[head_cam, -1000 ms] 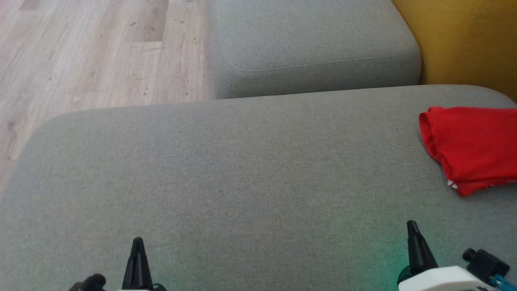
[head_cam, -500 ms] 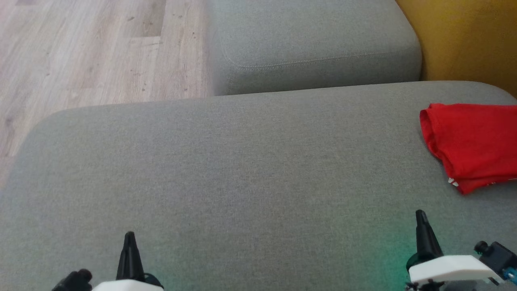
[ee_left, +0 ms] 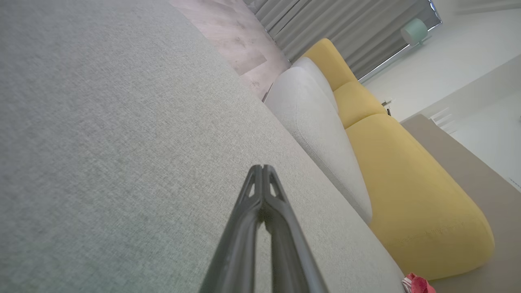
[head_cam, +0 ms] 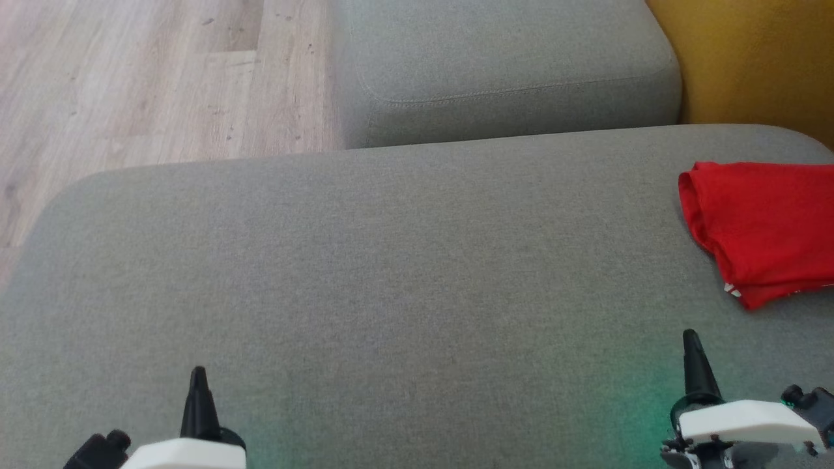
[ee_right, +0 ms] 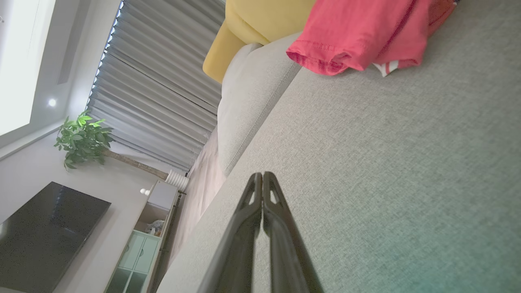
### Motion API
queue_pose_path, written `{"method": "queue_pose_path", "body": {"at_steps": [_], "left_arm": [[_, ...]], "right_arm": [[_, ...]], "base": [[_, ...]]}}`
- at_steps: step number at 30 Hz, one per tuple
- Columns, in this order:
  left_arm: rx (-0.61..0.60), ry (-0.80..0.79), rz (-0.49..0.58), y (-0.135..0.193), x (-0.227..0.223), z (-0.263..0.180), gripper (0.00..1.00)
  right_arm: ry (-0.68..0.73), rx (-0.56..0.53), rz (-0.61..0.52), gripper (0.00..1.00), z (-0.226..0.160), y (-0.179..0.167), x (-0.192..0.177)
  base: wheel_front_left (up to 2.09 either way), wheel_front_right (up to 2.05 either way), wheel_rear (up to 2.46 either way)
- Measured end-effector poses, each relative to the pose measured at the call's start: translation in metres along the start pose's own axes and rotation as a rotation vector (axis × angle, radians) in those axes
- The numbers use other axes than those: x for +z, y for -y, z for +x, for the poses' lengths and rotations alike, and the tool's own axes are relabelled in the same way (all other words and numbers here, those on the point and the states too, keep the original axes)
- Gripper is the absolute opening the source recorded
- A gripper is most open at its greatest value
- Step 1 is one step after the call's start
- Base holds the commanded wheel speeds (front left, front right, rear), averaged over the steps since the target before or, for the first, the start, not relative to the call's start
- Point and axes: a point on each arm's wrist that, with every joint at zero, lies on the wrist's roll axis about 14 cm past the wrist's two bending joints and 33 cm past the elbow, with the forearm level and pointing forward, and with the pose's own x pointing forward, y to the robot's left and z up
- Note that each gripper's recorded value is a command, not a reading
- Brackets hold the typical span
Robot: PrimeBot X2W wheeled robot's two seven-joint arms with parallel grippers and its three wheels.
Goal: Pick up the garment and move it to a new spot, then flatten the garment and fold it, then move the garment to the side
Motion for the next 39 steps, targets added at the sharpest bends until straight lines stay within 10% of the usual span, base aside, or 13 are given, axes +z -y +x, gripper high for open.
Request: {"method": "queue_pose_path", "body": {"at_steps": [39], "left_arm": [[-0.068, 0.012, -0.459, 0.012, 0.026, 0.026, 0.00]], "right_arm": [[0.051, 0.025, 0.425, 0.00, 0.021, -0.007, 0.031]], "base": [[0.00, 0.00, 0.00]]}}
